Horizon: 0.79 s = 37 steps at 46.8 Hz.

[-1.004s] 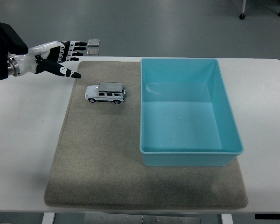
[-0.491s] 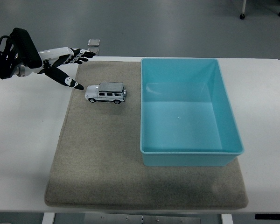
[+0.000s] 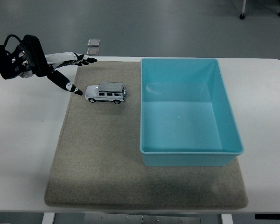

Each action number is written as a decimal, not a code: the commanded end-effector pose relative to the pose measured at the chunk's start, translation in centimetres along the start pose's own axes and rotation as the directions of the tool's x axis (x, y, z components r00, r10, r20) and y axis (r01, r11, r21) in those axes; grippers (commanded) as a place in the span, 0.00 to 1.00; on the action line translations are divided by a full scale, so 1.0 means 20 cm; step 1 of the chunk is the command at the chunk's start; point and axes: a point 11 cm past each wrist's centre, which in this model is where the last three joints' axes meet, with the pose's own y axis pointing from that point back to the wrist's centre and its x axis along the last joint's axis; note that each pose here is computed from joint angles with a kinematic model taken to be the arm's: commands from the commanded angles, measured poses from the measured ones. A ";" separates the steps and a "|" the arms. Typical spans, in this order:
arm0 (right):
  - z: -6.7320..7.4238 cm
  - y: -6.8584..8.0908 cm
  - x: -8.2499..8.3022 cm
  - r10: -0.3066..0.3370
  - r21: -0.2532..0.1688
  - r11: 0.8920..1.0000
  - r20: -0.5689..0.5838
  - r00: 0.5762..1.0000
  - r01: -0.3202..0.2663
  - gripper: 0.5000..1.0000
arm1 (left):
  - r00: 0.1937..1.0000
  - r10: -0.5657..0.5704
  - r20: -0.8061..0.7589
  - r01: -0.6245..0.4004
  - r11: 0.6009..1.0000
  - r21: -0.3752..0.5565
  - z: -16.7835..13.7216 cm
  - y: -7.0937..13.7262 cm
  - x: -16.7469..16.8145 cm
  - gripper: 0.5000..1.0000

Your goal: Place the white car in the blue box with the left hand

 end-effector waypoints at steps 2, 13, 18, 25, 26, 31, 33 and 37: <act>0.00 0.00 0.00 0.000 0.000 1.000 0.000 1.000 0.000 0.87 | 1.000 -0.008 0.021 0.008 1.000 0.000 0.01 -0.01 -0.01 0.99; 0.00 0.00 0.00 0.000 0.000 1.000 0.000 1.000 0.000 0.87 | 0.993 -0.006 0.114 0.004 1.000 0.020 0.03 -0.06 -0.02 0.99; 0.00 0.00 0.00 0.000 0.000 1.000 0.000 1.000 0.000 0.87 | 0.988 0.000 0.156 -0.004 1.000 0.026 0.04 -0.09 -0.04 0.99; 0.00 0.00 0.00 0.000 0.000 1.000 0.000 1.000 0.000 0.87 | 0.978 -0.018 0.210 0.016 1.000 0.011 0.09 -0.17 -0.10 0.99; 0.00 0.00 0.00 0.000 0.000 1.000 0.000 1.000 0.000 0.87 | 0.977 -0.019 0.214 0.018 1.000 0.010 0.10 -0.18 -0.11 0.99; 0.00 0.00 0.00 0.000 0.000 1.000 0.000 1.000 0.000 0.87 | 0.976 -0.026 0.217 0.029 1.000 -0.007 0.13 -0.22 -0.14 0.99; 0.00 0.00 0.00 0.000 0.000 1.000 0.000 1.000 0.000 0.87 | 0.975 -0.027 0.219 0.031 0.999 -0.015 0.15 -0.24 -0.15 0.99; 0.00 0.00 0.00 0.000 0.000 1.000 -0.001 1.000 0.000 0.87 | 0.974 -0.031 0.225 0.037 0.999 -0.020 0.16 -0.26 -0.17 0.98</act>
